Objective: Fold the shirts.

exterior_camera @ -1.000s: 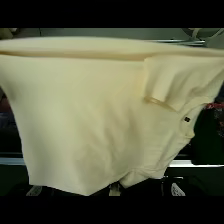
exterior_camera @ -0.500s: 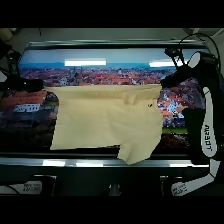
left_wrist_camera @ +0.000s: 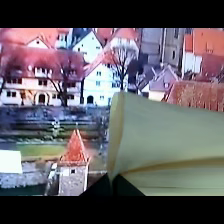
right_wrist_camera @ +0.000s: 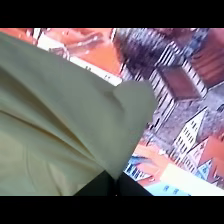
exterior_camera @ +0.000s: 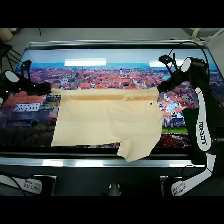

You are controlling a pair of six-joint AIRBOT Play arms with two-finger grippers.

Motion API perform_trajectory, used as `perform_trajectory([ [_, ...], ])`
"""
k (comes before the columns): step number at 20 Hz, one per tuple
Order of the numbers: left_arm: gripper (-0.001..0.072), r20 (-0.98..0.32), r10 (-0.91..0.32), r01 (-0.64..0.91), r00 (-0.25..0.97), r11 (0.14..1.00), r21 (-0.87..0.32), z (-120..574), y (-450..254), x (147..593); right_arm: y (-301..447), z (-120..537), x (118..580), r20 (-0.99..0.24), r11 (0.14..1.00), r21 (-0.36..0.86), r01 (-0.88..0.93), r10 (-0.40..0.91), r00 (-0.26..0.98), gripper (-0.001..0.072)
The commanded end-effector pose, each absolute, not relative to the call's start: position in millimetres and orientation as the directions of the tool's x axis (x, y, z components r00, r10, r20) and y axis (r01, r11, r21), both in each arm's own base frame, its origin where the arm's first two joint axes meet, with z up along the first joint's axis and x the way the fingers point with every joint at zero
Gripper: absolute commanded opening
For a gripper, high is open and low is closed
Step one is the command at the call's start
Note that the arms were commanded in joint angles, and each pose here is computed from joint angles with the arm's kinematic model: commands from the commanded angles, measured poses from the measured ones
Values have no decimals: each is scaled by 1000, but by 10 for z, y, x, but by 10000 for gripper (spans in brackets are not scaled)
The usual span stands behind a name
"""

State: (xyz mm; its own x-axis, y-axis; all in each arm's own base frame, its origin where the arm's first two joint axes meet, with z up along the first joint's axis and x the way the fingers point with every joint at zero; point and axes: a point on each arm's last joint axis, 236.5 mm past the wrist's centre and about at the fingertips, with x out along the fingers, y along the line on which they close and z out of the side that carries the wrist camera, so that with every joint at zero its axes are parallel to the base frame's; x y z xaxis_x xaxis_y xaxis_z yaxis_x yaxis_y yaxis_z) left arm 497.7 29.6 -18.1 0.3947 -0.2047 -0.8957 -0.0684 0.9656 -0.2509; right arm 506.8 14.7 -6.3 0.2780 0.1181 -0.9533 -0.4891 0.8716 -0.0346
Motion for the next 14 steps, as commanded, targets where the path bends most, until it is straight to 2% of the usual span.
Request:
perform_trajectory([
  [1,24,-945,-268,-62,185,957,-284,-456,141,4475,162,-251,4505,-991,851,79,-520,121,48,17],
  [5,24,-952,-303,-97,36,947,-305,-773,46,4043,216,-551,4361,-990,894,132,-429,144,-4,17],
  [10,24,-949,-316,-102,-16,944,-313,-822,8,3892,220,-719,4253,-988,899,153,-410,146,-49,18],
  [14,24,-937,-339,-77,-83,940,-333,-784,-43,3731,213,-592,4159,-987,896,158,-414,142,-70,18],
])
